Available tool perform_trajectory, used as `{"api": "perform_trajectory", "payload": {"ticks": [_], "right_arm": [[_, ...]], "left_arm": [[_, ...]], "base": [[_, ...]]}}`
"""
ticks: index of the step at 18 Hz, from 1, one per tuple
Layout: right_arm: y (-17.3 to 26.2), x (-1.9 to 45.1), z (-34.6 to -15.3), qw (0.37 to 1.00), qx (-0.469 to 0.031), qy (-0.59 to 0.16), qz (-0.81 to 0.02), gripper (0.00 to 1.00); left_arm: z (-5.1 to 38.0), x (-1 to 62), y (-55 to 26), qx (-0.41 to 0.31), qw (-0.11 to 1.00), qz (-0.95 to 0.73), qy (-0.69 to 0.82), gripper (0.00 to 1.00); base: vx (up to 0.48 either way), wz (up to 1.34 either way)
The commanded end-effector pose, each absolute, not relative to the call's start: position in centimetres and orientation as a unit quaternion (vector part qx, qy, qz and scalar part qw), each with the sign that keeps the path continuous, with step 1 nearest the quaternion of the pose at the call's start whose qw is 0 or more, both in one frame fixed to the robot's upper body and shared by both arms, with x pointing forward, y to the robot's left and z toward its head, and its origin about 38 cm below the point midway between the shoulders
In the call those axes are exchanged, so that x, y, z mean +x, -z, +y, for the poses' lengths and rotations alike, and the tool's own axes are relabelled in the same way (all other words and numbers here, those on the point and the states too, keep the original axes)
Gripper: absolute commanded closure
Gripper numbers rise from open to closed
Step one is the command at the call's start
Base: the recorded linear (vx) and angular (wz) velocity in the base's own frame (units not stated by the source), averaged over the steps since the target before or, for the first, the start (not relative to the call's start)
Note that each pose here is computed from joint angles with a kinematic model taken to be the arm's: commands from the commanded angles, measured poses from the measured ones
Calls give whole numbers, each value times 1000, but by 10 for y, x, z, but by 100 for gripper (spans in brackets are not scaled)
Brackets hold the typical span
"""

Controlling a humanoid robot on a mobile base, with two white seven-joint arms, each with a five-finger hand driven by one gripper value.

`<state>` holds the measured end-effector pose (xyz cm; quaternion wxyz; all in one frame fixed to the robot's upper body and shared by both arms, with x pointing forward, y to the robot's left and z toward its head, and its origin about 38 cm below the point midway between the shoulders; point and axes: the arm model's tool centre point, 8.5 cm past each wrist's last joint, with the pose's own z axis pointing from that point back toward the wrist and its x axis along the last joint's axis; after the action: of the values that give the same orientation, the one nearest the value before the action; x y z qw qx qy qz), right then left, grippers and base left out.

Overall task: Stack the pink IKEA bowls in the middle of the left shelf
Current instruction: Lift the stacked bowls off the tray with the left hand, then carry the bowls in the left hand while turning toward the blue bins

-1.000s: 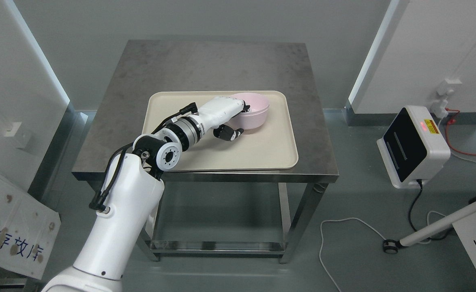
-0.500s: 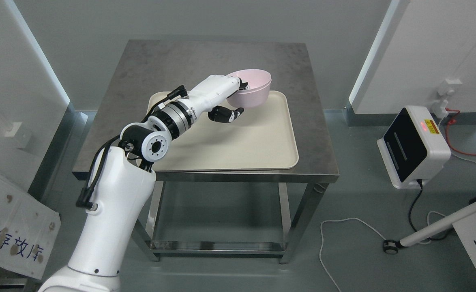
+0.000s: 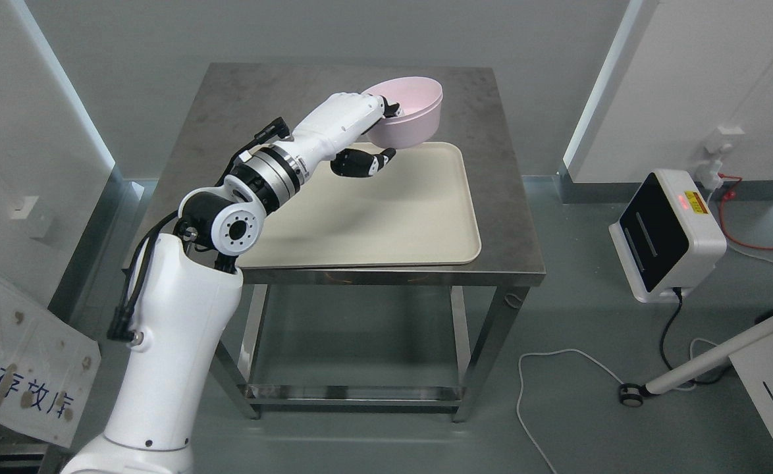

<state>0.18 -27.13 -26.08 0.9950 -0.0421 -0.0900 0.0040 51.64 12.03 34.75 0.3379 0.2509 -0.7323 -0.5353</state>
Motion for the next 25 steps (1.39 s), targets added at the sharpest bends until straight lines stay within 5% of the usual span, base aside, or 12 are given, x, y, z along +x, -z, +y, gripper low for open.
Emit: {"api": "perform_trajectory", "payload": {"ticks": [1,25], "right_arm": [[260,2,-283,995,-51,-5,-90,0],[260,2,-283,995,-51,-5,-90,0]], "left_arm": [[132,507,-366,270,321,-745,519,97],[148,466,-339,158,181,-823,515,96]], "base": [[-113,32],[-237,-17]]}}
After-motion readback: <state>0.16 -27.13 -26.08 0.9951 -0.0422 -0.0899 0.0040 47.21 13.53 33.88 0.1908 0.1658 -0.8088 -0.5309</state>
